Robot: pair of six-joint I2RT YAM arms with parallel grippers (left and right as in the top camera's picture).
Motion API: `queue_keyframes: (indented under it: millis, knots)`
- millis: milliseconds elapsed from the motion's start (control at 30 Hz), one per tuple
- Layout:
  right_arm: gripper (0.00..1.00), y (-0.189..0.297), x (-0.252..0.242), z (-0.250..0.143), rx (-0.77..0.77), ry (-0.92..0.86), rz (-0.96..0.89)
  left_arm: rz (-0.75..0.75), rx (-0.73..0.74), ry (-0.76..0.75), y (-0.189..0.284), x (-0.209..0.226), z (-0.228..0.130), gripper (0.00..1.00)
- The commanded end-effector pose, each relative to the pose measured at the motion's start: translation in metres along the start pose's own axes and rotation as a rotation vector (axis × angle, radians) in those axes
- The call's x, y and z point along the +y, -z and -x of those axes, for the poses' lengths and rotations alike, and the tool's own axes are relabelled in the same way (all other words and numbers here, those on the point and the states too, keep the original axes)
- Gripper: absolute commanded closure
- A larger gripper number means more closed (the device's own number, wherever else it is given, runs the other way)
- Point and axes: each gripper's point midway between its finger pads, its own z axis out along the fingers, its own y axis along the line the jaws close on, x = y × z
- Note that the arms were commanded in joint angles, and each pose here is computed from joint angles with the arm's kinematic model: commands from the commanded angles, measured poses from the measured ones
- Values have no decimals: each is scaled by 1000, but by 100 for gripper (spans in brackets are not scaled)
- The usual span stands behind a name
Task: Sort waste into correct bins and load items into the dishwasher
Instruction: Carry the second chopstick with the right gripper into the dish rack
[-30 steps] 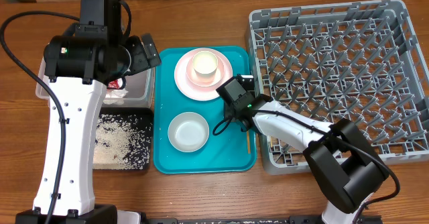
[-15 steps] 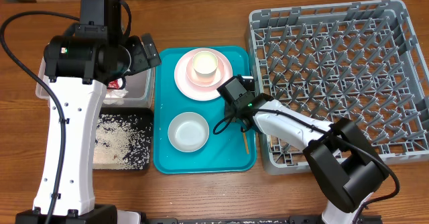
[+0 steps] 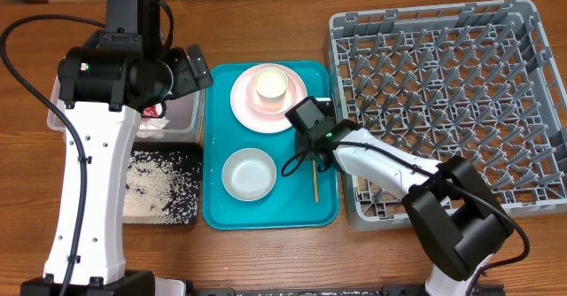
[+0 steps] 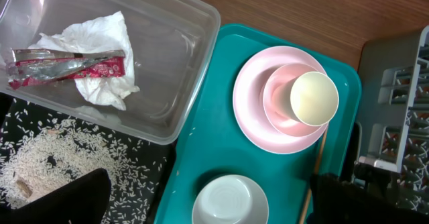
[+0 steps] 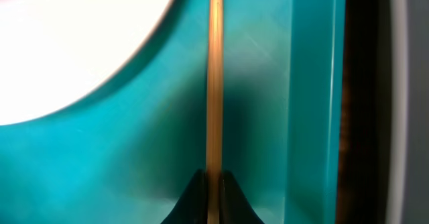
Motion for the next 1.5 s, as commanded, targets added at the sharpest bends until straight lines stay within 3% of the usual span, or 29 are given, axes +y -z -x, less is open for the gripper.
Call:
queue_keyframes:
  millis: [0,267,500,1033,1100,1300,1467]
  knots:
    - [96,35,14,41,-106,18,39,0,-3,-14,0,1,2,0]
    - [96,106,-10,93,-228,62,25,0,-3,-15,0,1,2,0]
    - [96,132,-70,125,-298,40,-27,0,-3,-15,0,1,2,0]
    - [96,99,-99,104,-172,49,28,0,-3,-15,0,1,2,0]
    - [86,94,-93,97,-152,52,65,0,-3,-15,0,1,2,0]
    - [85,88,-93,90,-121,54,68,0,-3,-15,0,1,2,0]
    - [78,87,-90,89,-116,55,80,0,-3,-15,0,1,2,0]
